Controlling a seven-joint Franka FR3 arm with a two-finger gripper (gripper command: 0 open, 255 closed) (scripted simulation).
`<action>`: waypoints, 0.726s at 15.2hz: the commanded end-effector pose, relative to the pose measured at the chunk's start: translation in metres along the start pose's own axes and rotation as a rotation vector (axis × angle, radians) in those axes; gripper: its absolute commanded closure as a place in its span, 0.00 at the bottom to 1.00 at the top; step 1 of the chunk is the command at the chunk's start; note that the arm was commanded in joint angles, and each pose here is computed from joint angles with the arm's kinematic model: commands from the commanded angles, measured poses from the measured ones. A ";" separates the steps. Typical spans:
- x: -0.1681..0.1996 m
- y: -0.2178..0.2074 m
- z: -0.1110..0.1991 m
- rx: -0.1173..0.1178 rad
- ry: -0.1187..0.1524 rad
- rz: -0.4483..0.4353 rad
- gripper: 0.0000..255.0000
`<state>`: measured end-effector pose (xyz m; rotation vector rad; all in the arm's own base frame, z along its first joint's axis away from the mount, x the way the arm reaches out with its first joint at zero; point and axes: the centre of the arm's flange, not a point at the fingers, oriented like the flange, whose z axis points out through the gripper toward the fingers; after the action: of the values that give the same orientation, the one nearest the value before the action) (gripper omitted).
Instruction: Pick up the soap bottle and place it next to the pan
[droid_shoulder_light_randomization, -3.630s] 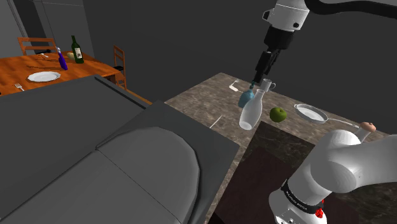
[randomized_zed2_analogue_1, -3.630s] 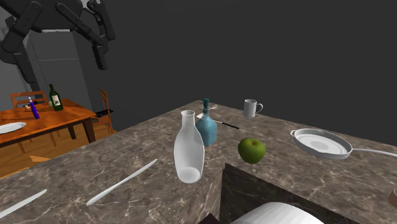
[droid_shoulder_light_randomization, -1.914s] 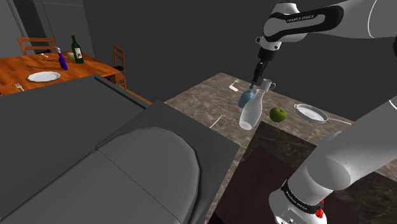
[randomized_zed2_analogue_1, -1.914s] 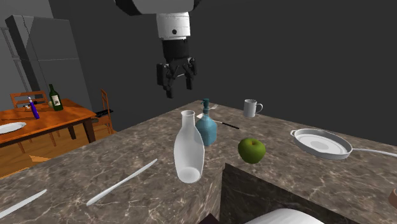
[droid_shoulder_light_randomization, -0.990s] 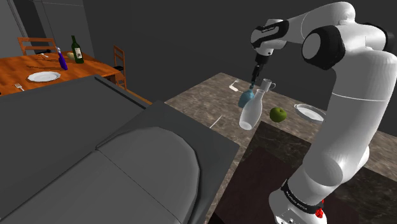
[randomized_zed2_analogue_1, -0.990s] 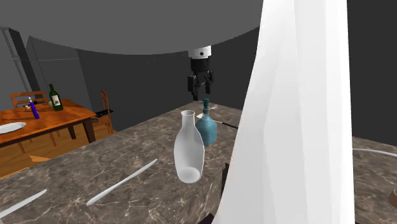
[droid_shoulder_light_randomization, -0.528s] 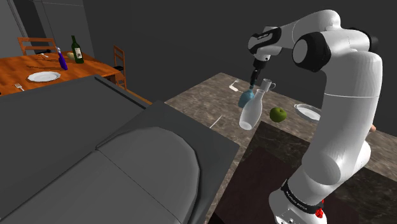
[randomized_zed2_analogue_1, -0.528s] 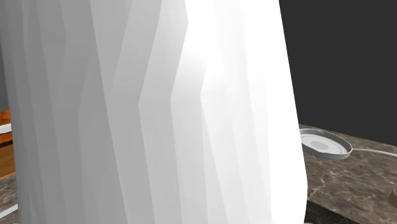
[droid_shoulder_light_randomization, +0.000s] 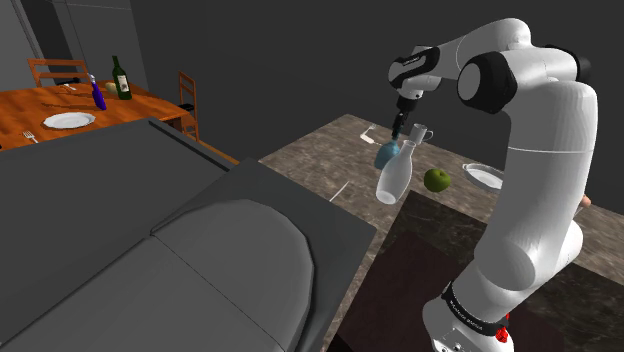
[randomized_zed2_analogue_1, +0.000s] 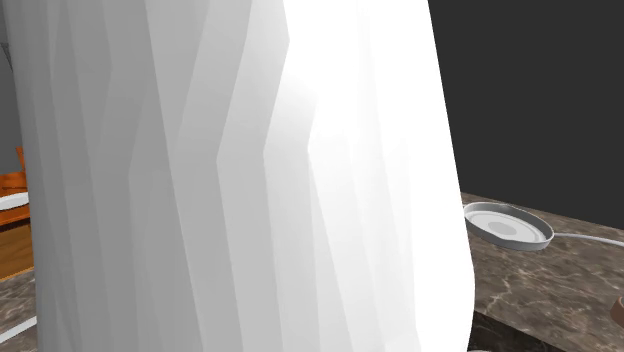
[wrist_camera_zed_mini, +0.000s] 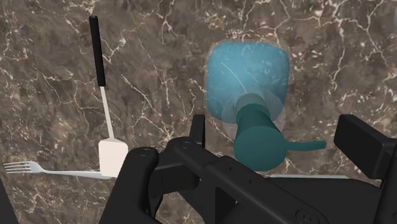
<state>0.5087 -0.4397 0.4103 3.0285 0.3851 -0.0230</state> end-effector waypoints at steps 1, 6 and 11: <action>0.000 0.000 0.000 0.000 0.000 0.000 0.00; 0.000 0.000 0.000 0.000 0.000 0.000 1.00; 0.000 0.000 0.000 0.000 0.000 0.000 1.00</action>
<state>0.5089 -0.4394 0.4103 3.0290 0.3857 -0.0230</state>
